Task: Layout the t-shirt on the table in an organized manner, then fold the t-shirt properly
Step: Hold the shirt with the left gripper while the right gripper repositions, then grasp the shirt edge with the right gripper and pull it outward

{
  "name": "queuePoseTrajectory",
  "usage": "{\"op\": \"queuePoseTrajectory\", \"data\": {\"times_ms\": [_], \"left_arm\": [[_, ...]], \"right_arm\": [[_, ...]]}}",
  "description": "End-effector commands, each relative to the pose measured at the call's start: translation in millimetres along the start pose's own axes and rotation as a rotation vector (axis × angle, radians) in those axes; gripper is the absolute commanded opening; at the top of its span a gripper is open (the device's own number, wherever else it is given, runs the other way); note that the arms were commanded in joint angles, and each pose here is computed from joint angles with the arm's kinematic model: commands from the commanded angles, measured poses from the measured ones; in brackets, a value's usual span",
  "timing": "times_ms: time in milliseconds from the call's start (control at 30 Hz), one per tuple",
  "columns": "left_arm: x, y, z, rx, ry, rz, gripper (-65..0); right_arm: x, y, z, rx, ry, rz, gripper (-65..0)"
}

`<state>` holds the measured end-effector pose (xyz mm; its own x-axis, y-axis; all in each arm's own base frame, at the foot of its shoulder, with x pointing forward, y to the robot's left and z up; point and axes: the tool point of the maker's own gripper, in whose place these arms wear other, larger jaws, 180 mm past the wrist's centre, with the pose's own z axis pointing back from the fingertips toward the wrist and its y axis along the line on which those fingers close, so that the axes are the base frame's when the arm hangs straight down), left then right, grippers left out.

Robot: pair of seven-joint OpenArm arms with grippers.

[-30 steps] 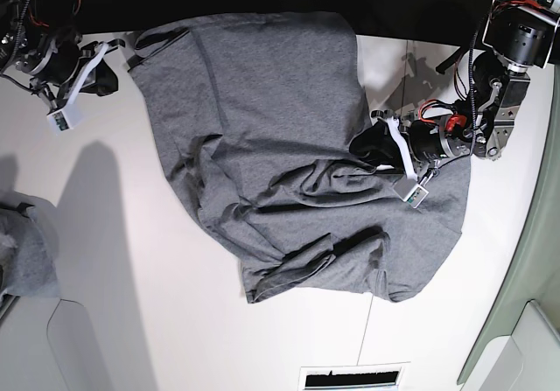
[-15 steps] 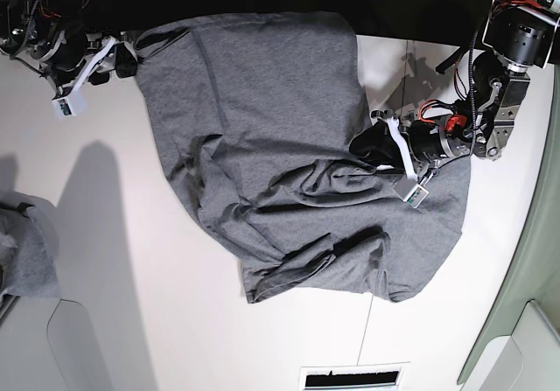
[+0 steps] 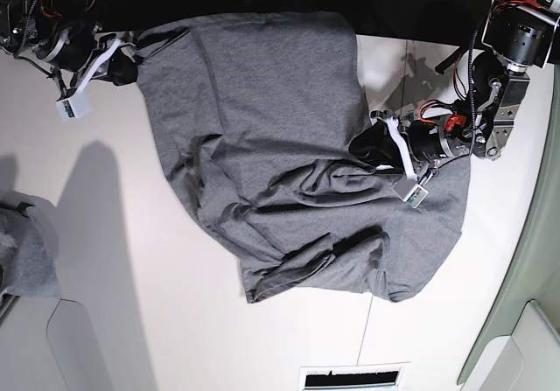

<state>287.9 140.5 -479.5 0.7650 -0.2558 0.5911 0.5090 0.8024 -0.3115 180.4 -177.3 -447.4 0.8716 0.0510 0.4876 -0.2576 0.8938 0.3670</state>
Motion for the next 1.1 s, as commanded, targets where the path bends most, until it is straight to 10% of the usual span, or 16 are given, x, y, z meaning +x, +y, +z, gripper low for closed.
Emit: {"op": "queuePoseTrajectory", "data": {"times_ms": [0, 367, 567, 867, 1067], "left_arm": [[-37, 24, 7, 0.112, 0.171, -0.023, -42.5], [-37, 24, 7, 0.112, 0.172, -0.024, -42.4], [-36, 23, 6, 0.112, 0.165, -0.023, -42.4], [-34, 22, 5, 0.108, 0.155, -0.021, -42.4], [-34, 22, 5, 0.108, 0.154, -0.021, -42.4]], "right_arm": [[11, -1, 4, 0.004, -0.032, 0.021, -65.0], [29, 3, 12, 0.001, -0.077, 0.064, -64.5], [22, -9, 10, -0.055, -0.053, 0.052, -36.0], [2, -8, 1, -0.011, -0.022, -0.021, -36.5], [-3, 12, -10, 0.051, -0.028, -0.041, -48.9]]}}
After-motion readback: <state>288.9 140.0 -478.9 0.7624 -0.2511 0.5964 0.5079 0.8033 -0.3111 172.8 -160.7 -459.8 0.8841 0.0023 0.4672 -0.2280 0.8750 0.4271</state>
